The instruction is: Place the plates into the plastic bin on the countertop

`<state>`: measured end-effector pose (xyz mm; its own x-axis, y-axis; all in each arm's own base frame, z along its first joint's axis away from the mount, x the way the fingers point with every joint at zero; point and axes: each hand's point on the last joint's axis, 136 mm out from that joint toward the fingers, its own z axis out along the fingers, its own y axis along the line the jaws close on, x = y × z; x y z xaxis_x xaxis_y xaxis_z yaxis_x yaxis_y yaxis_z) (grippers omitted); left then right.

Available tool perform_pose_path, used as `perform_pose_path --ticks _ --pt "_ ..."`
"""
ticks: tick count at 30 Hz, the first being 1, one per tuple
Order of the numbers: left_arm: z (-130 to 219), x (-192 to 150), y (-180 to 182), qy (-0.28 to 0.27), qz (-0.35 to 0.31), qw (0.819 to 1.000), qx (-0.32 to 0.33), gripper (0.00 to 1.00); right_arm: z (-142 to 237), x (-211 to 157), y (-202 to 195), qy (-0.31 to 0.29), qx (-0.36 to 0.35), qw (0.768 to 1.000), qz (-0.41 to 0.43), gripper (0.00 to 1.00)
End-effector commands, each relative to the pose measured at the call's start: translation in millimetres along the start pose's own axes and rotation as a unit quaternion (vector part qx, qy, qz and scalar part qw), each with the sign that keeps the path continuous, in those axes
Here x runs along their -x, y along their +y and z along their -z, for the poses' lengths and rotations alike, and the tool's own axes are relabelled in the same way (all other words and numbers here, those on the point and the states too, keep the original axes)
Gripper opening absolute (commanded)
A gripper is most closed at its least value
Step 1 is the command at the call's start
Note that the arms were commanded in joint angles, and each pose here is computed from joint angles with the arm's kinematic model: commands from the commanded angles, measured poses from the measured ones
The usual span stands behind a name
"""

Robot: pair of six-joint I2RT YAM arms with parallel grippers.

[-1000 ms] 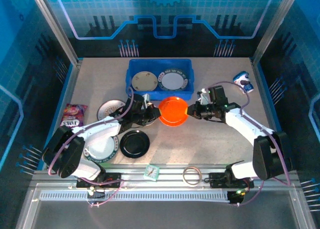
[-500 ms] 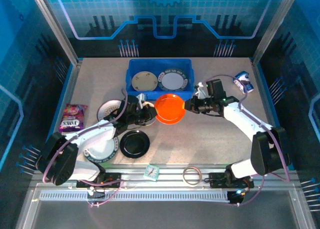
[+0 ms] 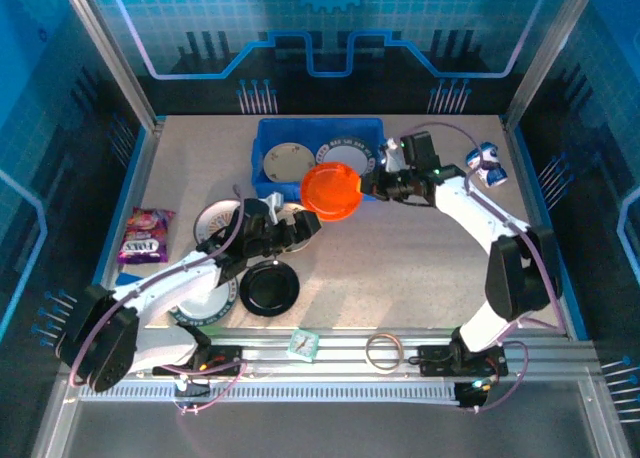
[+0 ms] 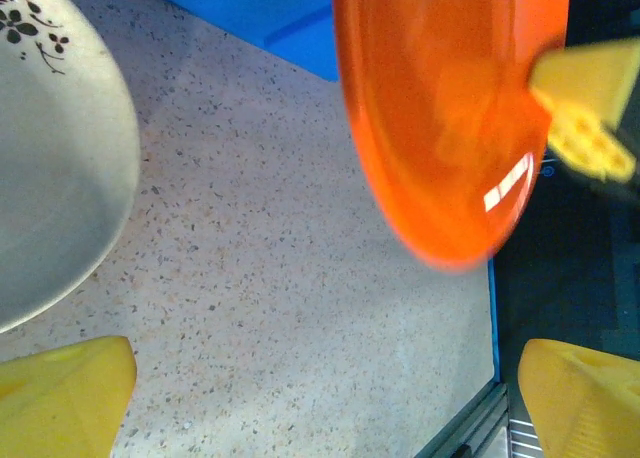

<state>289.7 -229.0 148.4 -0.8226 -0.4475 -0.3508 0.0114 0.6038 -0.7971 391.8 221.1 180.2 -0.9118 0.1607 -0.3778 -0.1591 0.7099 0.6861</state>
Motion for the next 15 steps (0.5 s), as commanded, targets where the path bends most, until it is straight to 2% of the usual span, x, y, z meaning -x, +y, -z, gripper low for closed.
perform_pose_path --ticks 1,4,8,15 --pt "9 -3 3 -0.011 -0.032 0.999 0.003 0.99 -14 22 1 -0.001 -0.032 0.999 -0.002 0.0" --pt "17 -9 -2 -0.012 -0.064 0.998 0.005 1.0 -32 47 2 -0.003 -0.042 0.999 -0.007 0.0" --pt "28 -12 3 -0.02 -0.069 0.997 0.012 0.99 -57 75 3 -0.01 -0.04 0.999 -0.025 0.0" --pt "62 6 0 -0.093 -0.046 0.994 -0.019 0.99 -95 106 2 -0.017 -0.036 0.998 -0.044 0.0"
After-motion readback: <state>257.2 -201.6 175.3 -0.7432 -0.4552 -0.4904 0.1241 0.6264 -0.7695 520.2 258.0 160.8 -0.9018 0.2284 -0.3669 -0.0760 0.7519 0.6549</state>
